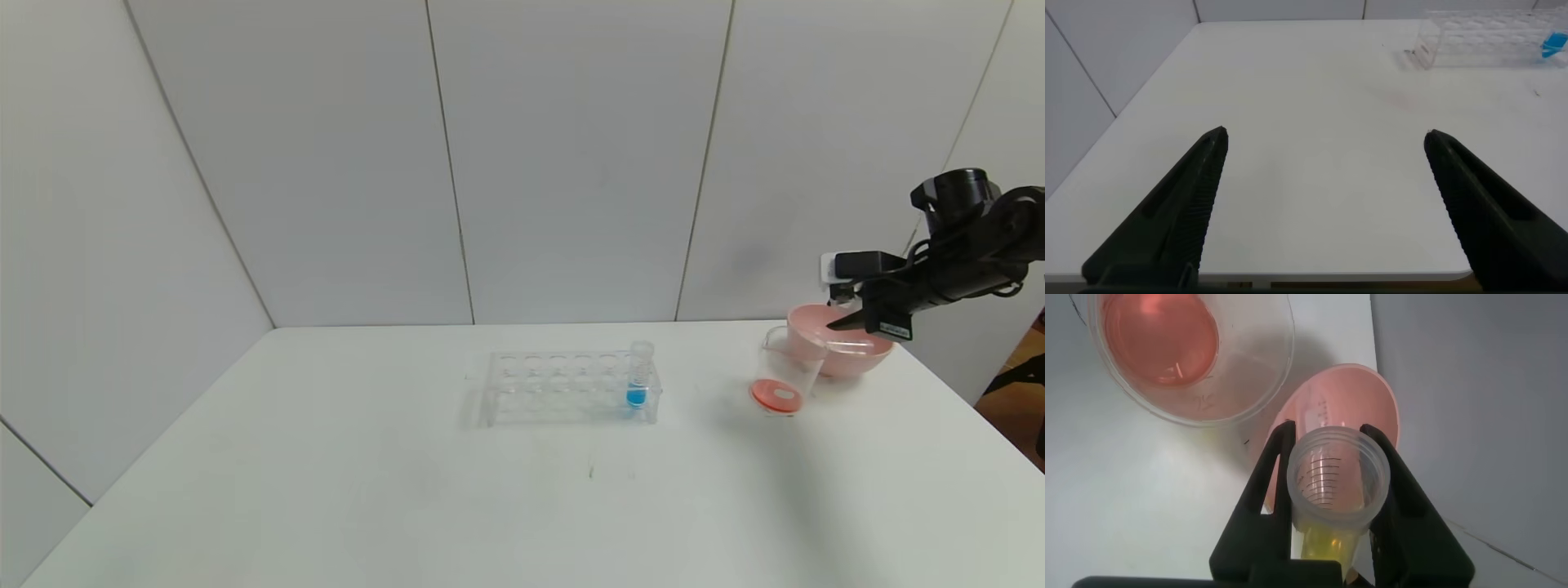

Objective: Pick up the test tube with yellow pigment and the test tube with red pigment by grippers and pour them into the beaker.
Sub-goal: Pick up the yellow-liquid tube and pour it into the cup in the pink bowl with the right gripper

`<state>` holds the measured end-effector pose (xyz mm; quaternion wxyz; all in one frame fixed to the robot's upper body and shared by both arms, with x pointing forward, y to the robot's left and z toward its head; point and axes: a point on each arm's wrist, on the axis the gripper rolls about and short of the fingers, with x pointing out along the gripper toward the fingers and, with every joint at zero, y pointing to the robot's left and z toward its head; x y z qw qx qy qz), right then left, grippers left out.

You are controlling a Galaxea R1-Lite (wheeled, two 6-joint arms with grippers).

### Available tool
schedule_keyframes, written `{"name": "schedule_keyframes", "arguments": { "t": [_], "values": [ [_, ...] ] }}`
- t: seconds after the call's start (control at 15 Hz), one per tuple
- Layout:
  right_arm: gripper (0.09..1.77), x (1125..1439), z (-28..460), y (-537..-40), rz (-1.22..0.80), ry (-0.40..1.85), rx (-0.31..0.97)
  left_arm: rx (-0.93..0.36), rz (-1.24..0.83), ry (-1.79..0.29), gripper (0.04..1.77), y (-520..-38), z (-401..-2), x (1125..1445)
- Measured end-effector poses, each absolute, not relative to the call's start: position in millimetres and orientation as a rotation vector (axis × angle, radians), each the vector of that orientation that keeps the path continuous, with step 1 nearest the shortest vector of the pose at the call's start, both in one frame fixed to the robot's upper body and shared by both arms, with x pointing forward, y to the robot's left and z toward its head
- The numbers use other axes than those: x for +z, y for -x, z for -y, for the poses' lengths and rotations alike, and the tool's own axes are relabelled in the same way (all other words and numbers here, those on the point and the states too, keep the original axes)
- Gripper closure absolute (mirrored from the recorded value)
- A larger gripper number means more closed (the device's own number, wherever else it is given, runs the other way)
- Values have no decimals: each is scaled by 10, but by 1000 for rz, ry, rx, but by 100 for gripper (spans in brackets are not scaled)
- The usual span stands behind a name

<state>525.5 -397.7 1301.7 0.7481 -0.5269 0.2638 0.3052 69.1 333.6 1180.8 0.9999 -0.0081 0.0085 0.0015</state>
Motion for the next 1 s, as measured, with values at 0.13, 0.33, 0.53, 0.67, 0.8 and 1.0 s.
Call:
{"name": "schedule_keyframes", "arguments": {
  "t": [0.13,0.33,0.53,0.67,0.8,1.0],
  "values": [
    [127,13016,3936,-5260,-591,1166,660,3,-17,16,9,-691,-3336,11808],
    [127,13009,3883,-5275,-612,1189,642,3,-17,17,9,-691,-3336,11808],
    [127,13006,3838,-5283,-623,1203,635,3,-17,17,9,-691,-3336,11808],
    [127,13005,3820,-5285,-637,1214,625,2,-17,17,9,-691,-3336,11808],
    [127,13009,3799,-5285,-648,1225,615,3,-17,17,9,-691,-3336,11808],
    [127,13019,3784,-5281,-664,1253,602,3,-17,17,9,-691,-3336,11808]
  ]
}}
